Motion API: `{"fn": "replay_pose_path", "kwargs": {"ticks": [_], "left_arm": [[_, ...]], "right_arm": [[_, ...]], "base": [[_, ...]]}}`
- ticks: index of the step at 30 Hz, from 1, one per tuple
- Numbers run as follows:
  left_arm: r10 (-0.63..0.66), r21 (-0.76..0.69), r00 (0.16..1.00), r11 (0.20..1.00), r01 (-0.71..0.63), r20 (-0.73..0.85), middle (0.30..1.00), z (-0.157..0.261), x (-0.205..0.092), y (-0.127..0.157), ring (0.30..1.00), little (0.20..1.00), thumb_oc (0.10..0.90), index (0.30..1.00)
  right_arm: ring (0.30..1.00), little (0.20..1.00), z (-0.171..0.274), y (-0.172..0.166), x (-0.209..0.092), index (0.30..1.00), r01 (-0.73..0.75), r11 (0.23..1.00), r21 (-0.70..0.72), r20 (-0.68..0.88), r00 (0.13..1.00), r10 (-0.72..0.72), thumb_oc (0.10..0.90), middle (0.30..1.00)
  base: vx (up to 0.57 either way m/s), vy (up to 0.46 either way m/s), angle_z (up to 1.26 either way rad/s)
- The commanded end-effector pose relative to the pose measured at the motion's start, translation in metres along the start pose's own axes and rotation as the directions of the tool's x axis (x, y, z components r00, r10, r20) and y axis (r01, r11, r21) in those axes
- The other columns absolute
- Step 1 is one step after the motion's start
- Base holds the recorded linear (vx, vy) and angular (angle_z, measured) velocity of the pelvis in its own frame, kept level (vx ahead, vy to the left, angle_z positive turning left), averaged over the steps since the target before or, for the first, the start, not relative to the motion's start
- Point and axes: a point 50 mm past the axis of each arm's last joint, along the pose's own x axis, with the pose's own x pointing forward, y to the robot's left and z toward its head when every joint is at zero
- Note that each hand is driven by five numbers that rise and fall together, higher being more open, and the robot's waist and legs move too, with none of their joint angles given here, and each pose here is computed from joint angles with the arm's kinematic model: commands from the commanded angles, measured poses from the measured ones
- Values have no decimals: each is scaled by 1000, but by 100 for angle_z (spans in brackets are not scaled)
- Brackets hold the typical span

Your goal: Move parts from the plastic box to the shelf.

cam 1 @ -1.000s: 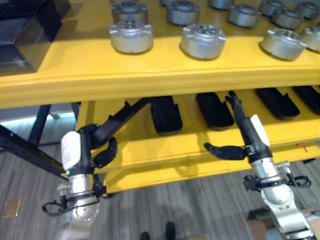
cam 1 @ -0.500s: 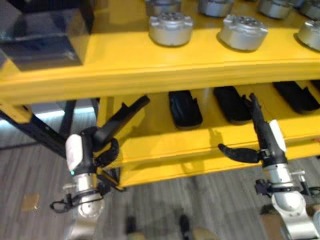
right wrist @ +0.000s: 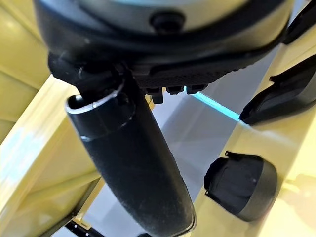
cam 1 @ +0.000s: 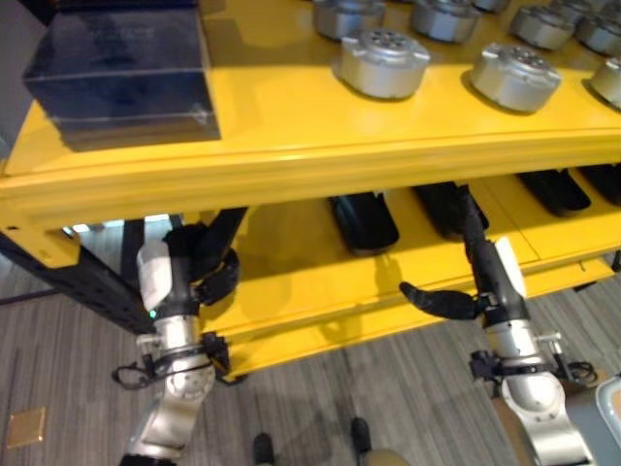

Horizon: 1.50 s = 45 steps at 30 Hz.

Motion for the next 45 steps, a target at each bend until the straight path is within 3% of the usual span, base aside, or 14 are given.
{"fn": "replay_pose_path", "kwargs": {"ticks": [1,10,16,23,29,33,45], "left_arm": [[294,-166,922,952,-258,252,300,56,44,27,300,300,400,300],[491,-244,845,864,-441,212,300,69,67,40,300,300,400,300],[656,-274,737,748,-605,164,300,75,82,57,300,300,400,300],[777,-291,619,622,-727,116,300,79,92,73,300,300,400,300],[819,-247,570,569,-785,75,300,71,95,79,300,300,400,300],[807,-216,586,587,-780,77,300,68,97,77,300,300,400,300],[654,-69,749,756,-651,107,300,57,108,52,300,300,400,300]], "right_arm": [[1000,1000,46,-12,24,1000,49,999,-10,286,957,-44,900,1000],[1000,1000,61,-17,23,1000,40,999,10,350,936,-41,900,1000],[1000,1000,69,-18,18,1000,20,998,51,385,922,-38,900,1000],[1000,1000,77,-20,16,1000,26,998,51,432,901,-46,900,1000],[1000,1000,81,-20,14,1000,16,999,47,455,890,-35,900,1000],[1000,1000,83,-20,14,1000,16,999,41,462,887,-33,900,1000],[1000,1000,87,-18,19,1000,5,1000,2,484,875,-5,900,1000]], "base": [[-110,-36,-11],[-79,-78,-6],[-47,-80,0],[-17,-37,8],[0,-25,4],[6,-10,1],[12,-4,1]]}}
